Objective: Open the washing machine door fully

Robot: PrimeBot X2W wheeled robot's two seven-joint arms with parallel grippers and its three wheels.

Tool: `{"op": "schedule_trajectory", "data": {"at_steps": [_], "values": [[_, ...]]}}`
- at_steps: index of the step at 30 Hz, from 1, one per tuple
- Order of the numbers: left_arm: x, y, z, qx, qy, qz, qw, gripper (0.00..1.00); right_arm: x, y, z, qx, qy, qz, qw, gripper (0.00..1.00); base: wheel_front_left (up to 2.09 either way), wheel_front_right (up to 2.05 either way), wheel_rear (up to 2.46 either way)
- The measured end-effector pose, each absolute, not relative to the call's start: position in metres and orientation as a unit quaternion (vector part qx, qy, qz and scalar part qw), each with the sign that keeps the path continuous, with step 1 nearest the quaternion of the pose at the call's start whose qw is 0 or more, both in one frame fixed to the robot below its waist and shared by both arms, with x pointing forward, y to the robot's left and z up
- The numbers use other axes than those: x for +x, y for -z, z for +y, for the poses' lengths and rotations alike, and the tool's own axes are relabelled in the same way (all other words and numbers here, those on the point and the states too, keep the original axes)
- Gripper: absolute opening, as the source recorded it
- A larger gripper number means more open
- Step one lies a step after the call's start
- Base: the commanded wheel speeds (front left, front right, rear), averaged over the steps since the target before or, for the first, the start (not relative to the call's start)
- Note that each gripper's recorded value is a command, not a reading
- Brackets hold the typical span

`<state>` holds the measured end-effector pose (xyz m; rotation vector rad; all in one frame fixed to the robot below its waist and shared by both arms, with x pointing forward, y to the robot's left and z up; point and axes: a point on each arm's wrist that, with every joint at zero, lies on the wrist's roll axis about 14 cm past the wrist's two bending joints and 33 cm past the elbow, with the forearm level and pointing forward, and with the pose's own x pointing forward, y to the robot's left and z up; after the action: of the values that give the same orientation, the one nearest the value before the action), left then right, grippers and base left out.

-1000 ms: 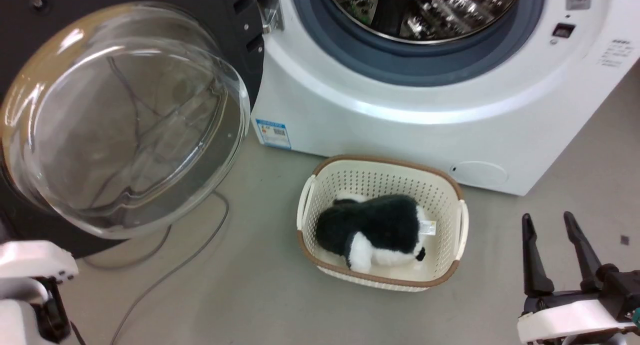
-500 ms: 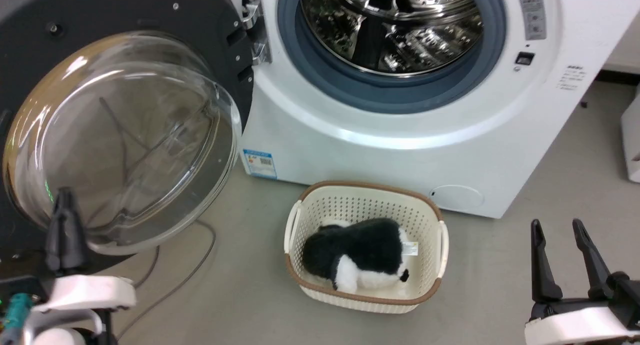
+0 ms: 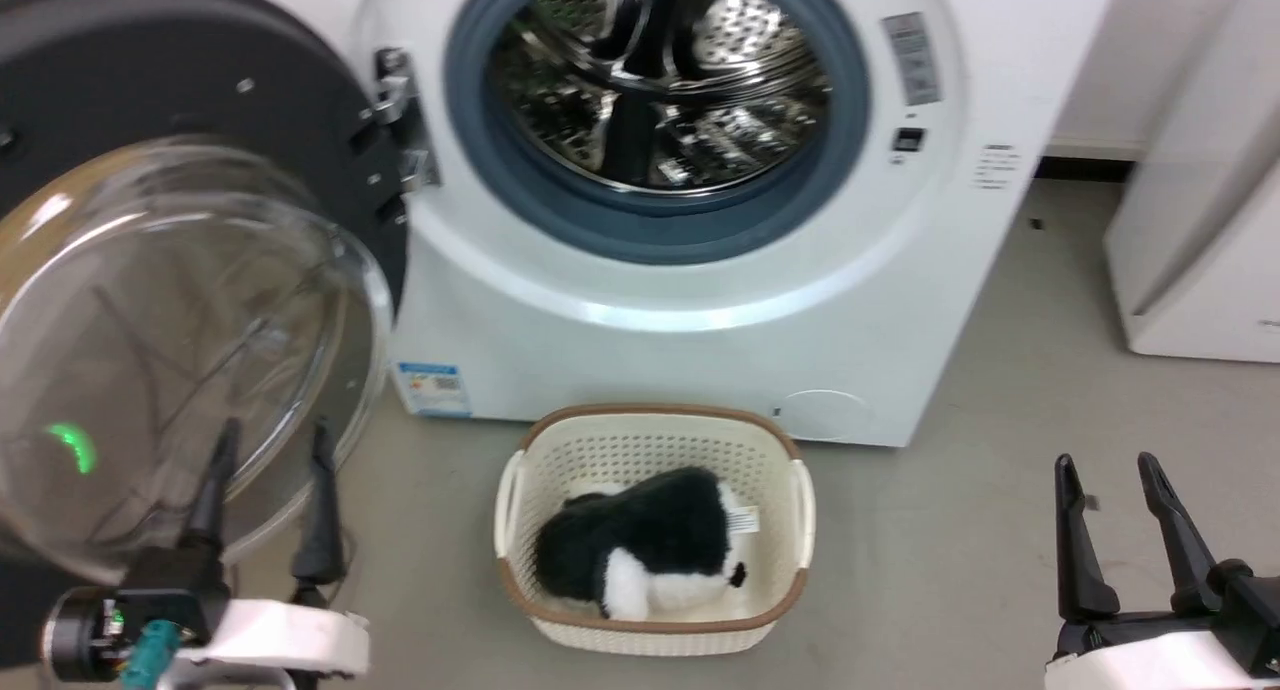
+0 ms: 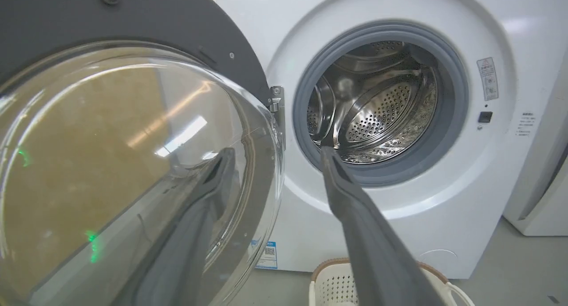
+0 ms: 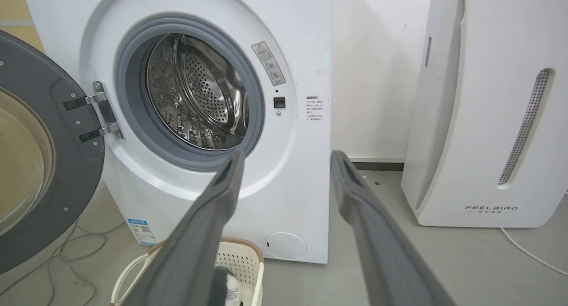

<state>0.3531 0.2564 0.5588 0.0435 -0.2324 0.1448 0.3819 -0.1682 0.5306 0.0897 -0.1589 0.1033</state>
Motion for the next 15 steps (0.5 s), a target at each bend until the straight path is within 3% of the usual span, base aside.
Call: {"op": "schedule_trajectory", "data": {"at_steps": [15], "values": [[0.372,-0.528,0.2,-0.001,0.006,-0.072,0.997,1.0,0.348,-0.558,-0.19,0.017,-0.02,-0.121,0.992,1.0,0.0,0.0,0.0]]}}
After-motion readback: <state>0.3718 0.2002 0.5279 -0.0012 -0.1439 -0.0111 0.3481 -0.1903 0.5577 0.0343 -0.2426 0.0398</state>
